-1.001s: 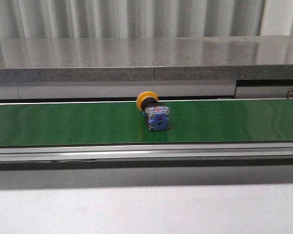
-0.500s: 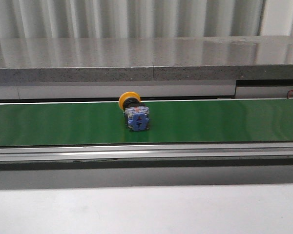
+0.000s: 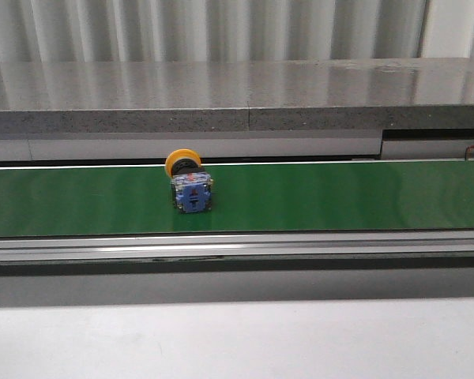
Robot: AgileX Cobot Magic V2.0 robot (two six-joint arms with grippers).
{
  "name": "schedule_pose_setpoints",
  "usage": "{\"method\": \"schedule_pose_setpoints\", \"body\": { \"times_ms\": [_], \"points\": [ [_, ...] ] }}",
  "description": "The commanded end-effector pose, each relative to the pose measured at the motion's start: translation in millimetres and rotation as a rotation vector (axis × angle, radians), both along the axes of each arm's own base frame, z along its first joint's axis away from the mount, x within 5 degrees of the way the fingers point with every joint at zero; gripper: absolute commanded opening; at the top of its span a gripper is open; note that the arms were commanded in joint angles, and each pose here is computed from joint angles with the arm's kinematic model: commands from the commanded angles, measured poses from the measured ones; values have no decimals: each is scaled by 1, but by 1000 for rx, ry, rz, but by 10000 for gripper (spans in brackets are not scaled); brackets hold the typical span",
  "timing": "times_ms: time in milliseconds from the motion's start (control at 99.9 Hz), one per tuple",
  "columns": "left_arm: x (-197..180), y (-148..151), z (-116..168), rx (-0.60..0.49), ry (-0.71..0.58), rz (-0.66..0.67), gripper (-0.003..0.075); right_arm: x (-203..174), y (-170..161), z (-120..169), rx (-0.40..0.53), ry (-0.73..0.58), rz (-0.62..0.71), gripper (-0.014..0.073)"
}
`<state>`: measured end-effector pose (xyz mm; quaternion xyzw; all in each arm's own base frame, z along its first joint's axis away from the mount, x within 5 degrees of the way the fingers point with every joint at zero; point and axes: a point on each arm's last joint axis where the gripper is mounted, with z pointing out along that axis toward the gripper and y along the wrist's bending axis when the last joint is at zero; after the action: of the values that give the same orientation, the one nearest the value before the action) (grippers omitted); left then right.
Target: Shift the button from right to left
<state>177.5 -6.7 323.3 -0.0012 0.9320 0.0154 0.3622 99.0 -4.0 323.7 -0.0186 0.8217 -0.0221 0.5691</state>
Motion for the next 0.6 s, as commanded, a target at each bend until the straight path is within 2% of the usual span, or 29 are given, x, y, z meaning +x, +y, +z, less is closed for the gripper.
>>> {"method": "schedule_pose_setpoints", "body": {
  "times_ms": [0,230,390,591],
  "points": [
    [2,-2,15,-14,-80,-12,636,1,-2,14,-16,-93,-20,-67],
    [3,-9,22,-114,-95,-11,636,1,-2,14,-16,-93,-20,-67],
    [20,-13,28,-157,-78,-12,629,1,-2,14,-16,-93,-20,-67],
    [46,-42,20,-176,-11,-105,629,1,-2,14,-16,-93,-20,-67]
  ]
}}
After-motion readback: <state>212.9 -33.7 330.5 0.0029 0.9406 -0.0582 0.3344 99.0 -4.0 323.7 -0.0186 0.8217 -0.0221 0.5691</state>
